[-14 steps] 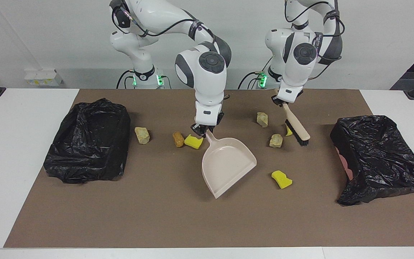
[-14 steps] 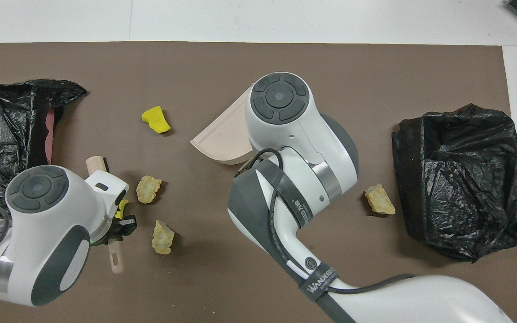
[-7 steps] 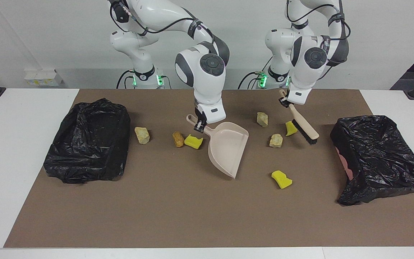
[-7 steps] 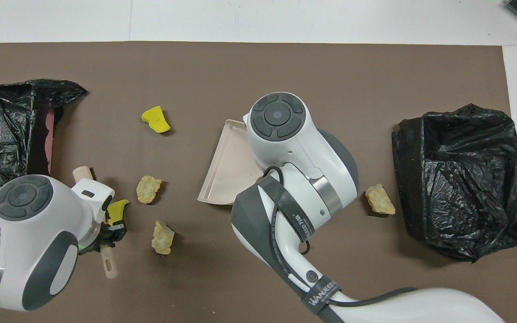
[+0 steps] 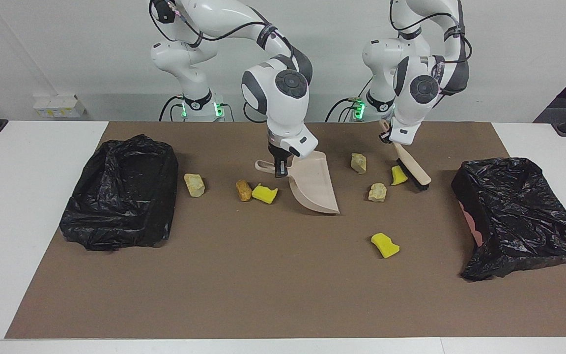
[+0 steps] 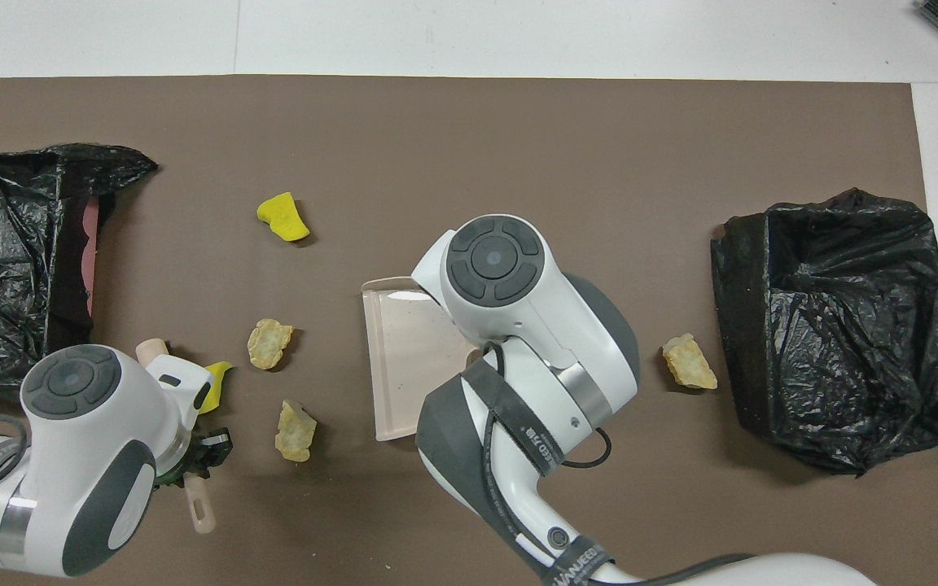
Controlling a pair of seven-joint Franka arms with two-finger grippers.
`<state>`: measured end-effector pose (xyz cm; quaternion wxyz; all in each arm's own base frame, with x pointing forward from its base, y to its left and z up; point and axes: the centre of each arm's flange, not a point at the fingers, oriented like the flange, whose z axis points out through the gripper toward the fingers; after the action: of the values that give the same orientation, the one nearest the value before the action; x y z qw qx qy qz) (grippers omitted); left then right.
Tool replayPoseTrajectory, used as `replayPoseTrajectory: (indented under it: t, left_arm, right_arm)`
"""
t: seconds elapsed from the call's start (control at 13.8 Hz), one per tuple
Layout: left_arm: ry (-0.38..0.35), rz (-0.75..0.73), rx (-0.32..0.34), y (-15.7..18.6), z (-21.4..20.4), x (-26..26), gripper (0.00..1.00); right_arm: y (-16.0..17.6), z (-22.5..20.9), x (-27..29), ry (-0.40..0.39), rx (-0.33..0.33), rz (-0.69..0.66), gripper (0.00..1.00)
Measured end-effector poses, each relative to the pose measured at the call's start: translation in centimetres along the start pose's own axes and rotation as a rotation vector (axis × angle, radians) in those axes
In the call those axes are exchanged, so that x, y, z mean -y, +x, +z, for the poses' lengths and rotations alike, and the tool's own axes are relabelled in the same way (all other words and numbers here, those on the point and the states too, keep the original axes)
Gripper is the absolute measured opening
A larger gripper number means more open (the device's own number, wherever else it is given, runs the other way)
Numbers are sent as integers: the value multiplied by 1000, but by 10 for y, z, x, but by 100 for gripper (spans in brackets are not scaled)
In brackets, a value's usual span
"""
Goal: Sweep and dump trash in bin
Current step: 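Grasp the dustpan with the right gripper while the left gripper lifts the brush, then sweep the debris into the dustpan with the brush in the left gripper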
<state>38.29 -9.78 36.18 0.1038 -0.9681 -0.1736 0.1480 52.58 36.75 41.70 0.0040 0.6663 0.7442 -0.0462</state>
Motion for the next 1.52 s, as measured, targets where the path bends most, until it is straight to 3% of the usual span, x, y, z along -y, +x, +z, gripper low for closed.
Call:
replayPoseTrajectory:
  t: [0.22,0.65,1.23,1.52]
  left_arm:
    - [-26,33,-37,7,5,-8,27]
    - [-85,348,-99,16,8,-34,27]
    - [-123,562,-107,-70,-6,-129,27]
    - [-159,492,-36,-78,-54,-139,27]
  right_arm:
    - [14,27,9,-40,-24,-29,33]
    - [9,48,15,-51,-32,-23,33]
    - [17,54,19,-67,-42,-37,33]
    - [17,54,19,-66,-41,-37,33]
